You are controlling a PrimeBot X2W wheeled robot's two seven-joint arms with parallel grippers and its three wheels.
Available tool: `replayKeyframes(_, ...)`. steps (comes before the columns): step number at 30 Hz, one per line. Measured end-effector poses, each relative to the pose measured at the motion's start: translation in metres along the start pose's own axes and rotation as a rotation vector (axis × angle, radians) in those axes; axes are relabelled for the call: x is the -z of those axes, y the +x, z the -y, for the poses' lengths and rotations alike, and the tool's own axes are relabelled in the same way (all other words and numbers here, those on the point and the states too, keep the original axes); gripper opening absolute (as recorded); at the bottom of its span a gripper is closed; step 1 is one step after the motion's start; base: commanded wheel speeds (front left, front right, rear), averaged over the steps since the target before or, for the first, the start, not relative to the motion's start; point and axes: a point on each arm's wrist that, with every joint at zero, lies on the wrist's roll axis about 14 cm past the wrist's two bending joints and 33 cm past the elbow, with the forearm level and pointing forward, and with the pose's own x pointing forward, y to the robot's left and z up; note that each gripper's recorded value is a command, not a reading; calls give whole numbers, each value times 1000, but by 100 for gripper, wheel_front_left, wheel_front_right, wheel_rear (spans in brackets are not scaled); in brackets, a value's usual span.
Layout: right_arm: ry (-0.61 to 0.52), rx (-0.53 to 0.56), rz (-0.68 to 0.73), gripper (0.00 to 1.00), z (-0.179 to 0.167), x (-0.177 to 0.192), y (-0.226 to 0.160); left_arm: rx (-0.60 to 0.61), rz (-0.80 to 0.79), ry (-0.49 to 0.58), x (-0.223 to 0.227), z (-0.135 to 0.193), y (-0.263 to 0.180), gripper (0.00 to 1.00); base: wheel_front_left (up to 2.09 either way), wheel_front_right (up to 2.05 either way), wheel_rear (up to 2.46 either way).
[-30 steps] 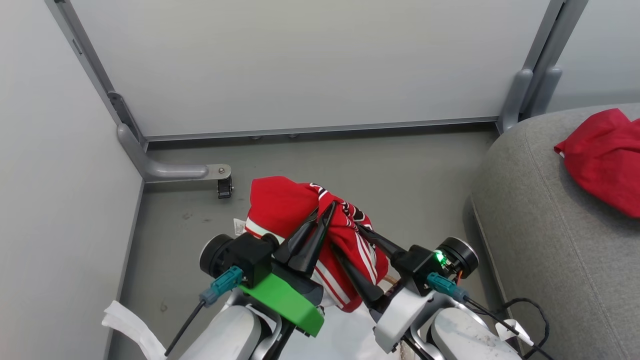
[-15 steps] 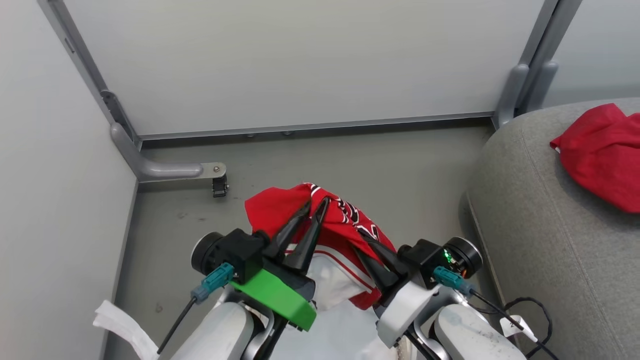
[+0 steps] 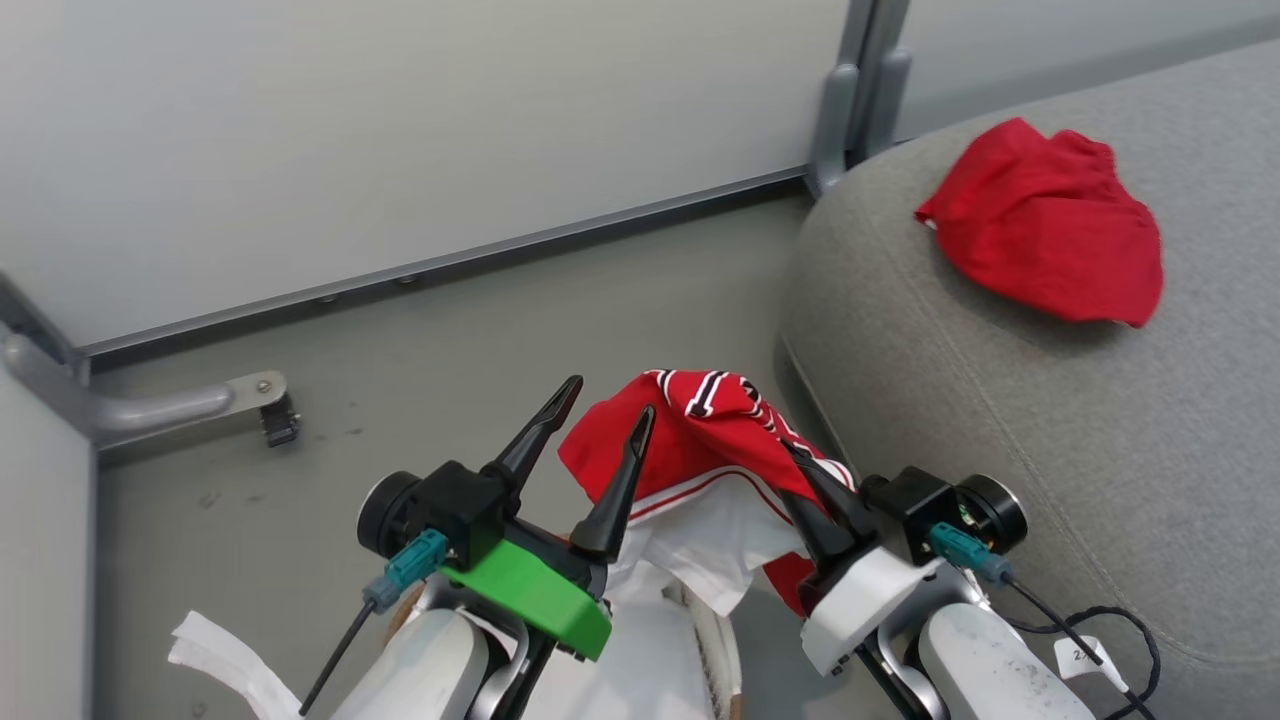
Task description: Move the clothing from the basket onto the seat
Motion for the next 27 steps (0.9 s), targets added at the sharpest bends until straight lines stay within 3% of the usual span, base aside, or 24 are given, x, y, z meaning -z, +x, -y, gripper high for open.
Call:
replayKeyframes(15, -46, 423, -13, 0, 114, -5, -85, 254, -105, -77, 50, 62, 40, 100, 0, 0, 0)
replayKeyframes(21, -195, 482, -8, 0, 152, -27, -76, 279, -156, -112, 74, 59, 42, 100, 0, 0, 0)
replayKeyframes(27, -431, 524, 41, 0, 210, -85, -56, 293, -187, -123, 92, 45, 43, 100, 0, 0, 0)
